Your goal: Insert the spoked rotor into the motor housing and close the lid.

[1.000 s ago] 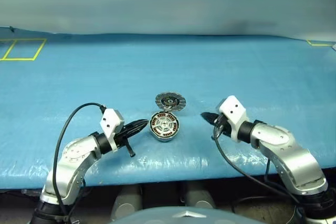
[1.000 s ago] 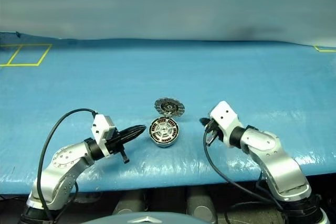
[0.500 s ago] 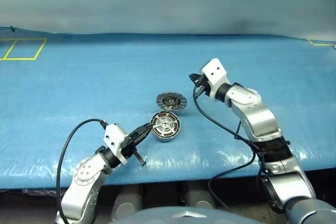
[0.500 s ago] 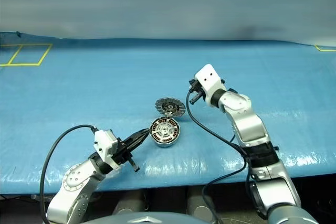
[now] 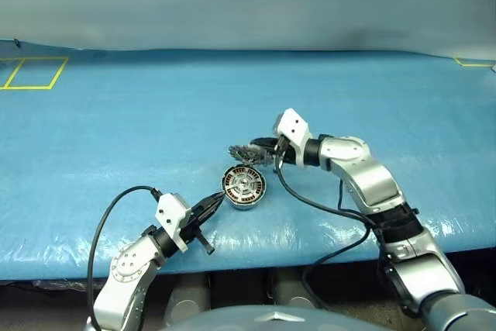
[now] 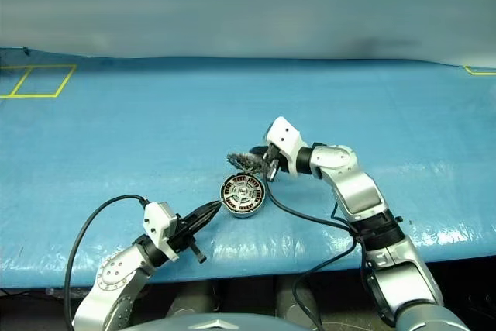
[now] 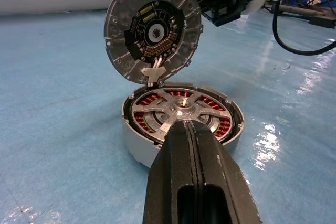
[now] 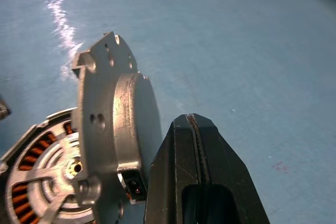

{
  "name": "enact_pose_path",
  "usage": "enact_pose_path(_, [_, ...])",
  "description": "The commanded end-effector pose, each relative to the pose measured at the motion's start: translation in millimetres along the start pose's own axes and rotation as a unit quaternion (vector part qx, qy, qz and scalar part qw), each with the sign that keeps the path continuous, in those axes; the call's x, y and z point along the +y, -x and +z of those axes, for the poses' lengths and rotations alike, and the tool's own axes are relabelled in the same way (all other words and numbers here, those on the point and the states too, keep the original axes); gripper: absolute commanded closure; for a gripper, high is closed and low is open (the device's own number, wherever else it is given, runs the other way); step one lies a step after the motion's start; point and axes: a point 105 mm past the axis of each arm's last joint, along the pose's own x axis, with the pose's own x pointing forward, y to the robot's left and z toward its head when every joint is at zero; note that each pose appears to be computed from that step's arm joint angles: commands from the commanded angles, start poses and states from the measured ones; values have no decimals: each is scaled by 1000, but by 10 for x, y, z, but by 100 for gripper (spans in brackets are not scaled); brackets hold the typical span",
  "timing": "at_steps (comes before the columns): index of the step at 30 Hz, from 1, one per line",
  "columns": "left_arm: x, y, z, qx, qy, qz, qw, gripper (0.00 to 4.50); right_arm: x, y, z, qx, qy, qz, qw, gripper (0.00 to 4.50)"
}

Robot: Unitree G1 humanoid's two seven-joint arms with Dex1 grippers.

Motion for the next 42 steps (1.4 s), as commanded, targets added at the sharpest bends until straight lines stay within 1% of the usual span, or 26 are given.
enact_pose_path(1, [23, 1, 9, -3, -13, -8, 1000, 450, 163, 36, 128, -22, 3, 42, 999, 449])
enact_pose_path(7, [39, 5, -30, 0, -9, -9, 1000, 450, 283, 19, 81, -20, -12, 52, 998, 449])
enact_pose_path(13, [41, 12, -64, 6, -4, -10, 1000, 450, 520, -31, 3, -19, -34, 85, 996, 449])
enact_pose_path(20, [45, 7, -73, 9, -4, -10, 1000, 450, 718, -75, -155, 4, -52, 117, 992, 449])
enact_pose_path(25, [44, 5, -70, 11, -6, -11, 1000, 450, 794, -88, -242, 16, -60, 115, 991, 449])
enact_pose_path(29, [43, 0, -58, 10, -8, -10, 1000, 450, 778, -62, -143, -13, -72, 83, 994, 449])
enact_pose_path(33, [45, -8, -42, 11, -10, -10, 1000, 450, 681, 0, 77, -69, -78, 25, 994, 449])
enact_pose_path(36, [36, -11, -34, 12, -8, -13, 1000, 450, 715, 81, 209, -98, -72, 5, 993, 449])
enact_pose_path(37, [31, -11, -33, 13, -8, -15, 1000, 450, 728, 99, 231, -103, -73, -1, 992, 413])
enact_pose_path(38, [27, -13, -30, 14, -7, -17, 1000, 450, 732, 108, 240, -104, -73, -6, 992, 391])
enact_pose_path(39, [22, -19, -25, 14, -7, -19, 1000, 450, 738, 116, 243, -104, -73, -10, 992, 352])
enact_pose_path(40, [17, -26, -18, 14, -7, -21, 1000, 450, 742, 121, 244, -104, -73, -14, 992, 330])
enact_pose_path(42, [13, -43, -1, 14, -7, -23, 1000, 450, 718, 125, 231, -103, -77, -31, 991, 263])
